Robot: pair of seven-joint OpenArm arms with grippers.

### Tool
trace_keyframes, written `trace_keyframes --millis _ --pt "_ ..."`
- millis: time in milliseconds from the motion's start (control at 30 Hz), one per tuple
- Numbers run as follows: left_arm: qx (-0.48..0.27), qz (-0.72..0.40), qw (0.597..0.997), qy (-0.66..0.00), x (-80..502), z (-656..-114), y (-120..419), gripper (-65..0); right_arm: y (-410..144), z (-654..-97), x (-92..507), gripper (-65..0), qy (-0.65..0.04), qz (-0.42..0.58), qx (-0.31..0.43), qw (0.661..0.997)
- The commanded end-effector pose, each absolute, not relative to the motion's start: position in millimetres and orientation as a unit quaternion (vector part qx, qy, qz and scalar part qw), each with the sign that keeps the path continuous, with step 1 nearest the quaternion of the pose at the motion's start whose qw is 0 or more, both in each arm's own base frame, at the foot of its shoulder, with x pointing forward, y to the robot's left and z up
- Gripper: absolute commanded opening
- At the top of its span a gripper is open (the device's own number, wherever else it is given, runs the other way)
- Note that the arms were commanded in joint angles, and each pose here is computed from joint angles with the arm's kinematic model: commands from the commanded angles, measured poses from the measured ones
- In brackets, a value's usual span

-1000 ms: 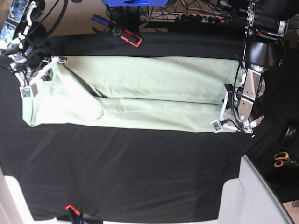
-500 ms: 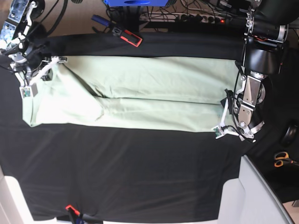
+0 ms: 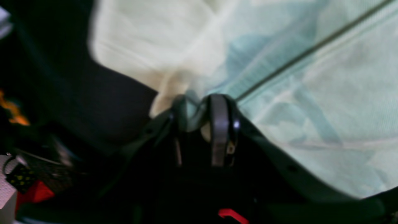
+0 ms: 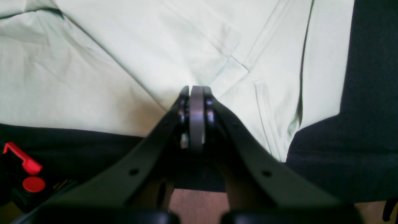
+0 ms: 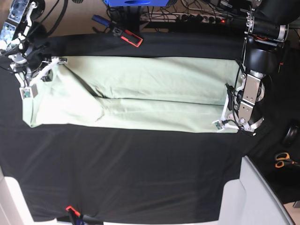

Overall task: Fold the T-shirt properly
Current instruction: 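Pinch the collar end with the left gripper and straighten it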

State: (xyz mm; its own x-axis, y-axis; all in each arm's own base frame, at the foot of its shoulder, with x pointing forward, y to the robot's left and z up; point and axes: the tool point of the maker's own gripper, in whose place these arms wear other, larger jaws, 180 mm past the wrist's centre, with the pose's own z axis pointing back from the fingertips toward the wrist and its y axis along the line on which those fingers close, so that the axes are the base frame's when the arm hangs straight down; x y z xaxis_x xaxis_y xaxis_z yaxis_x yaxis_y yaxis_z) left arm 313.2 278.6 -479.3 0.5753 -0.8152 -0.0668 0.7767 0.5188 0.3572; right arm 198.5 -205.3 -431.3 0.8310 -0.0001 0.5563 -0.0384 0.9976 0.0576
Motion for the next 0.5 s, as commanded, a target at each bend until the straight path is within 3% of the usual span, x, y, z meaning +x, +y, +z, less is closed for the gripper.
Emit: trace_keyframes --millis 0,200,467 --pt "0.194 -0.453 0.867 -0.070 328.5 -465.8 284.5 -54.6 -208.2 -421.8 206.9 -65.0 -0.311 0.011 0.030 0.950" --pt "0.193 -0.453 0.867 -0.070 326.9 -467.0 284.1 -62.6 -208.2 -421.8 206.9 -65.0 -0.311 0.011 0.030 0.950" --pt "0.218 -0.460 0.850 -0.134 351.5 -430.8 269.3 -62.3 -206.2 -421.6 208.2 -65.0 -0.312 0.013 0.032 0.949"
